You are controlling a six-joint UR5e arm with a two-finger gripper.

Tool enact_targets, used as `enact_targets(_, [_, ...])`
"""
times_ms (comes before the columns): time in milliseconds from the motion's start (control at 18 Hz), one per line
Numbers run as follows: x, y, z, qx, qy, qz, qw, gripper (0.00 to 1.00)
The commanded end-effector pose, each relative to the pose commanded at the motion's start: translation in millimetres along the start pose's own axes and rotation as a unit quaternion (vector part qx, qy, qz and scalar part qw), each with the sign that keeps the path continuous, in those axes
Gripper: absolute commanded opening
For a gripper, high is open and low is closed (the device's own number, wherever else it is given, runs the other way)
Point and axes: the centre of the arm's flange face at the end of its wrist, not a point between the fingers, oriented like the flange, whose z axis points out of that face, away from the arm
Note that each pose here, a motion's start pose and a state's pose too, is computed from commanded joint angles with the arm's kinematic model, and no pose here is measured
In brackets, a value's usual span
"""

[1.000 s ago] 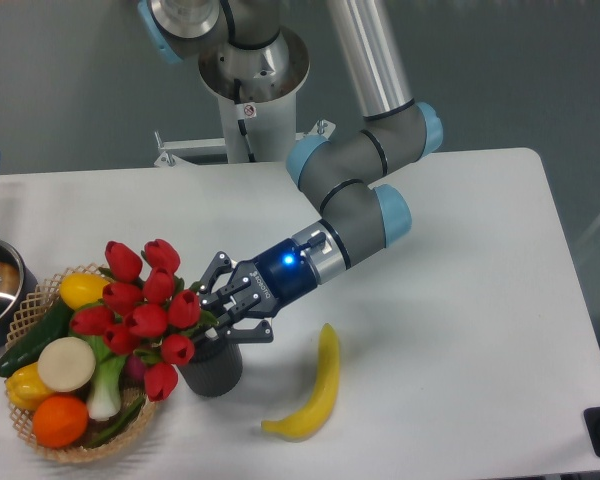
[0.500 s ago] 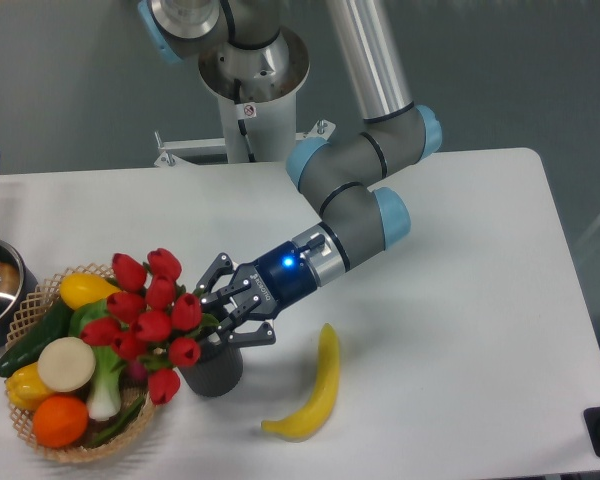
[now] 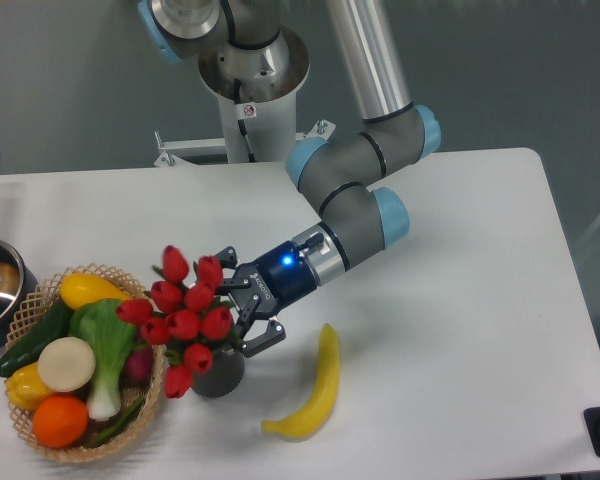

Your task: Insert the flowers into the vase

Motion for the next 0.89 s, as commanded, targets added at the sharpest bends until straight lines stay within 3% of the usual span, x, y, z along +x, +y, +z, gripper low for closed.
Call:
enact_targets(500, [6.8, -47.0, -16.2, -0.132, -0.030, 0.056, 0.9892, 1.00])
enact_targets(667, [13.6, -53.0, -27.7, -0.203, -0.048, 0.068, 0.9755, 1.00])
enact_targets(889, [19.8, -96.8, -52.8, -0.300, -0.098, 0.097, 0.9438, 1.00])
